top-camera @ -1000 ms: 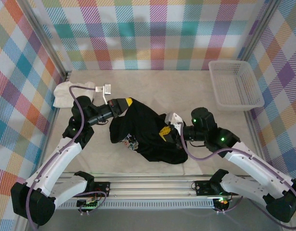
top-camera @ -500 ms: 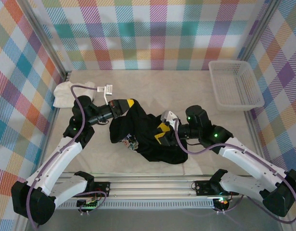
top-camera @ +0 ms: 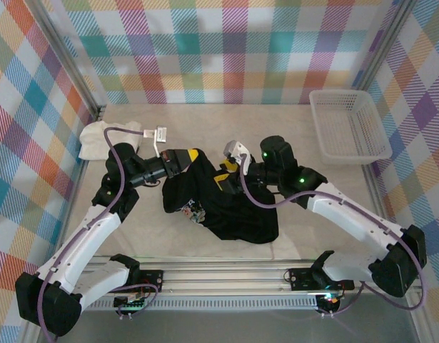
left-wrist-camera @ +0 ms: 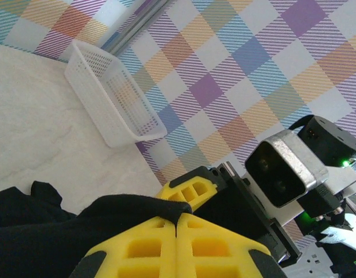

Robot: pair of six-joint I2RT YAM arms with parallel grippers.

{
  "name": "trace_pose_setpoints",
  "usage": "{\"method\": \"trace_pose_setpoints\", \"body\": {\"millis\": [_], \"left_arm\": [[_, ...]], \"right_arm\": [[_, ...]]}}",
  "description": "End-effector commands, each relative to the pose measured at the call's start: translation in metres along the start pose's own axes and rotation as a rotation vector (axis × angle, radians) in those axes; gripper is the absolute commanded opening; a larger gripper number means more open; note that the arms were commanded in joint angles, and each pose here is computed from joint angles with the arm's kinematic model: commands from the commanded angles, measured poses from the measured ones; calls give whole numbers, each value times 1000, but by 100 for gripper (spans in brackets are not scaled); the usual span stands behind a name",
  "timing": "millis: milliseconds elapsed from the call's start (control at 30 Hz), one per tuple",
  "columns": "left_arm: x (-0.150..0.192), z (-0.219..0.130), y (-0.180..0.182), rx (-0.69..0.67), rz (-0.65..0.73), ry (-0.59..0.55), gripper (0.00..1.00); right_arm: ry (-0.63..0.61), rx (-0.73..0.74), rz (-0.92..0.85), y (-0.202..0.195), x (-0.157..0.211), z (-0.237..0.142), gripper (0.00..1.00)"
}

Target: Fold the inside-out t-shirt

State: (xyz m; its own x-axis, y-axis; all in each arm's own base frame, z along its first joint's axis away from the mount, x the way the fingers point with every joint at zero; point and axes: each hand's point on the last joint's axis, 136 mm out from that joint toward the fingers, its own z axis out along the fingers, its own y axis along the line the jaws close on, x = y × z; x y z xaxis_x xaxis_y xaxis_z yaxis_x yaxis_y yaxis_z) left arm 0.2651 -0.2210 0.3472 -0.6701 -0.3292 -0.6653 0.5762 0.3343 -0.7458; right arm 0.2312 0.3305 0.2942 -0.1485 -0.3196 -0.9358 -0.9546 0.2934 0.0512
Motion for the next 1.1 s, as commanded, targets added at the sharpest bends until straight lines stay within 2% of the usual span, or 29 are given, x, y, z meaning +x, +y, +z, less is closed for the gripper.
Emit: {"method": "trace_pose_setpoints", "body": {"millis": [0,33,100,167,367,533,700,933,1067], "left_arm": [[-1,-5,-14,29,53,-1,0],[0,-5,-12,26,55,0,0],[2,-5,-8,15,52,1,0],[5,-5,-2,-5,51,1,0],[25,-12,34,-144,78,16,0],[57,-15,57,-223,136,77,0],[77,-16,72,-260,144,115,6],[57,-35,71,-364,190,5,44],[48,-33,42,-289,246,-3,57]], "right_arm": [[-97,-53,-45,11,-32,-5,28],[-107,-50,-40,11,-36,-7,18],[-113,-47,-30,11,-40,-9,6],[-116,-45,-23,11,-44,-12,1],[-120,-71,-20,16,-57,-16,0],[-92,-104,-23,16,-62,-8,0],[-52,-144,-13,16,-58,2,0],[-5,-181,21,14,-42,1,0],[0,-181,53,12,-42,-1,0]]}}
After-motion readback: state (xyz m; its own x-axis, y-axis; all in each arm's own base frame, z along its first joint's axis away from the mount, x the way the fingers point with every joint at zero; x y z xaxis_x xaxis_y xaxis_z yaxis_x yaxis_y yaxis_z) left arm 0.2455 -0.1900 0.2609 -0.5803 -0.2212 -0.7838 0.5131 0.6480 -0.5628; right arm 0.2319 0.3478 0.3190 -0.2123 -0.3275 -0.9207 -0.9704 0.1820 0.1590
